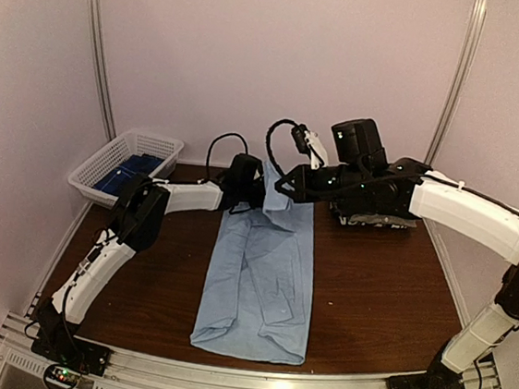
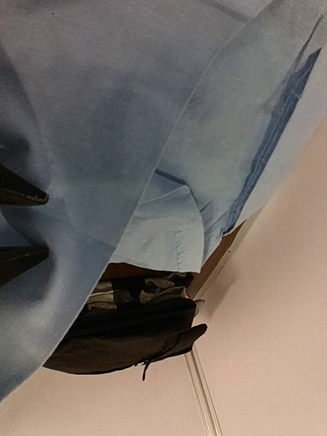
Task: Fold and stack the long sleeve shirts
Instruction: Fold the 1/3-folded shirt at the center of the board.
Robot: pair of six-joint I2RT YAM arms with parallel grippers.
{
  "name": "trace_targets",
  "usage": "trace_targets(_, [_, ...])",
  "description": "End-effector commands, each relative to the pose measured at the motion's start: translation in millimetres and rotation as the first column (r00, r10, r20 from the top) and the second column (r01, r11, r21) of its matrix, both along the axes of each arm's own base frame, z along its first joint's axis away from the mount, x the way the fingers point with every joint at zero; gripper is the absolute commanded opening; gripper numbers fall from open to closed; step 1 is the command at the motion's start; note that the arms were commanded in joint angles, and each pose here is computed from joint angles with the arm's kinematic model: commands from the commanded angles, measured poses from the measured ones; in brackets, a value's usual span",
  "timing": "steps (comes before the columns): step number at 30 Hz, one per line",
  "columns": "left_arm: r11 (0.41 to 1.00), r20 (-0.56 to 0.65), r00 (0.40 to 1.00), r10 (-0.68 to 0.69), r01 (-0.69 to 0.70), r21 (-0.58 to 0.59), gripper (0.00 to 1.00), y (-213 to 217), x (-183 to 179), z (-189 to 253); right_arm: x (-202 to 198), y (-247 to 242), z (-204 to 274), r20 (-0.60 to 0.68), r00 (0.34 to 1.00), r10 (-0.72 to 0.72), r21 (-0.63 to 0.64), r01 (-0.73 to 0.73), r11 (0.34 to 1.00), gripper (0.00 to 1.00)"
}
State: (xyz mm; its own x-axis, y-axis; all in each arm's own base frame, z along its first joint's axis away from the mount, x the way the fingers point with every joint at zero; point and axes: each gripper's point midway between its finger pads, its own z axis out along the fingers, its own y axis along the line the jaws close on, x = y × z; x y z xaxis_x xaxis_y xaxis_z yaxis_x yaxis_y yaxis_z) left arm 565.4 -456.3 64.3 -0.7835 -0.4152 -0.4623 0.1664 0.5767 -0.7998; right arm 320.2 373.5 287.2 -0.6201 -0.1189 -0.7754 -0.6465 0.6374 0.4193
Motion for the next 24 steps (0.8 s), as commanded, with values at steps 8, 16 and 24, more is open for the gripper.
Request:
trace_targets(8, [0.999, 0.012, 1.0, 0.028, -0.027, -0.034, 0.23, 2.0, 18.0, -9.7, -17.4, -6.1, 21.0, 0.018, 0.999, 0.039, 0.06, -0.04, 0.997, 0.02])
trace_targets(16, [0.997, 0.038, 0.998, 0.051, -0.049, -0.052, 0.26, 11.3, 30.4, -1.5, -34.9, -3.1, 2.7, -0.014, 0.996, 0.083, 0.042, -0.083, 0.996, 0.02])
trace_targets(24, [0.997, 0.072, 0.997, 0.002, 0.004, -0.076, 0.26, 8.7, 26.5, 28.6, -17.9, -8.1, -21.1, -0.04, 0.999, 0.0, -0.044, -0.002, 0.999, 0.03])
